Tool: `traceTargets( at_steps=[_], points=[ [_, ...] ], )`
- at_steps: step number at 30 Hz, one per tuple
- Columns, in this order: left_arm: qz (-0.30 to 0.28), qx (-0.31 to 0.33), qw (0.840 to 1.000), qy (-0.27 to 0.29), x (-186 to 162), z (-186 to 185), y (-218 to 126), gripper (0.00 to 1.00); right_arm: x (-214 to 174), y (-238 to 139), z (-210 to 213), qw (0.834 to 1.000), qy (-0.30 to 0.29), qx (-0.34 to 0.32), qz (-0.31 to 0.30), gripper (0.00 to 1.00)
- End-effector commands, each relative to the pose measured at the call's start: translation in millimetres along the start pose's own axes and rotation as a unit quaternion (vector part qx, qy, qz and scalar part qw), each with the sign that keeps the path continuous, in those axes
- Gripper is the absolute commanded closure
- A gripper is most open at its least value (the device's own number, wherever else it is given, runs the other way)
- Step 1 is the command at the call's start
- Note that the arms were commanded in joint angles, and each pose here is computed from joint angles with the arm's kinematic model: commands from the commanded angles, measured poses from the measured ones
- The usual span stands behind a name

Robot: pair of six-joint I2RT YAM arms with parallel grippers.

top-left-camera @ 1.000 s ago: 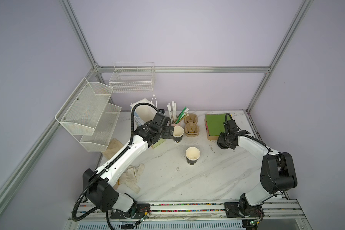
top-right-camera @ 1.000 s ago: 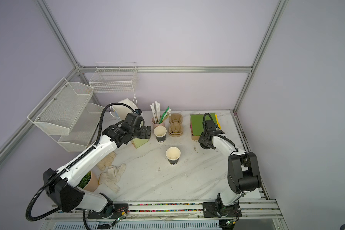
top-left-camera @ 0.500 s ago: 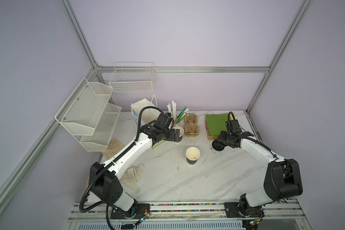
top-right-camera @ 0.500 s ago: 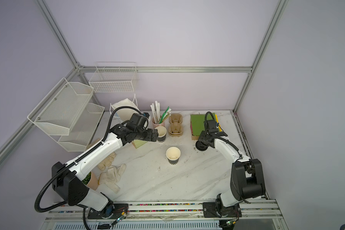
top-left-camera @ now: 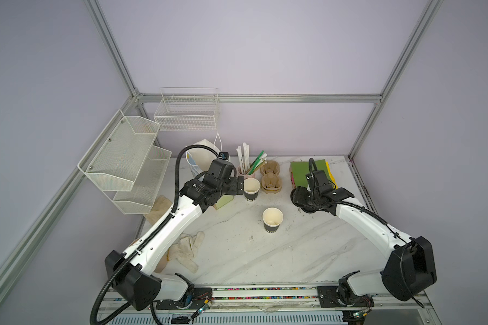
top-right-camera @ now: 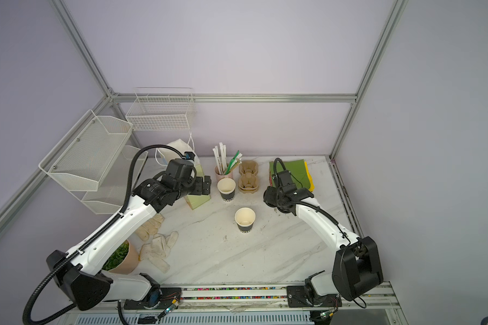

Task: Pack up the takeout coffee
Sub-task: 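Carry the black lid with the right gripper over the standing paper cup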

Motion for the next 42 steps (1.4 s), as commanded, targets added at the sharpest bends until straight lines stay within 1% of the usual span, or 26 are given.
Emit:
traceTargets(
  at_steps=[1,4,7,11,14,22,27,42],
  points=[
    [-0.021,0.049,0.999,0.007,-7.9,25.7,-0.6,0.00,-4.0,-29.8,35.2,0.999,-0.024,0.037,-0.003,0.31],
    [-0.027,0.051,0.998,0.006,-9.3,29.1,-1.9,0.00,-18.7,-36.3,65.3,0.996,-0.060,0.060,0.015,0.31],
    [-0.028,0.052,0.998,0.007,-9.3,28.8,-0.3,0.00,-37.0,-31.8,87.0,0.993,-0.103,0.050,0.043,0.31],
    [-0.025,0.054,0.998,0.007,-12.3,29.6,1.8,0.00,-55.1,-23.6,99.7,0.986,-0.141,0.030,0.077,0.31],
    [-0.023,0.052,0.998,0.006,-14.2,29.9,2.0,0.00,-62.5,-17.8,100.3,0.982,-0.161,0.011,0.099,0.31],
    [-0.019,0.047,0.999,0.003,-16.4,29.5,1.6,0.00,-58.4,-14.2,102.3,0.974,-0.190,-0.025,0.122,0.31],
    [-0.014,0.041,0.999,0.002,-18.3,27.6,2.3,0.00,-67.0,-7.4,98.9,0.968,-0.204,-0.036,0.142,0.31],
    [-0.008,0.042,0.999,0.004,-20.9,27.0,5.3,0.00,-75.7,5.5,100.5,0.962,-0.220,-0.034,0.156,0.31]
  ],
)
Point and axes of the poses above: each gripper's point midway between its finger pads, its own y axis out along the fingers, its own z axis along the line the jaws close on, x = y × z, the point moved 2 cm from there along -y, back along the fingers, and after that the axes turned 11 degrees about -y, right-handed, at the moved point
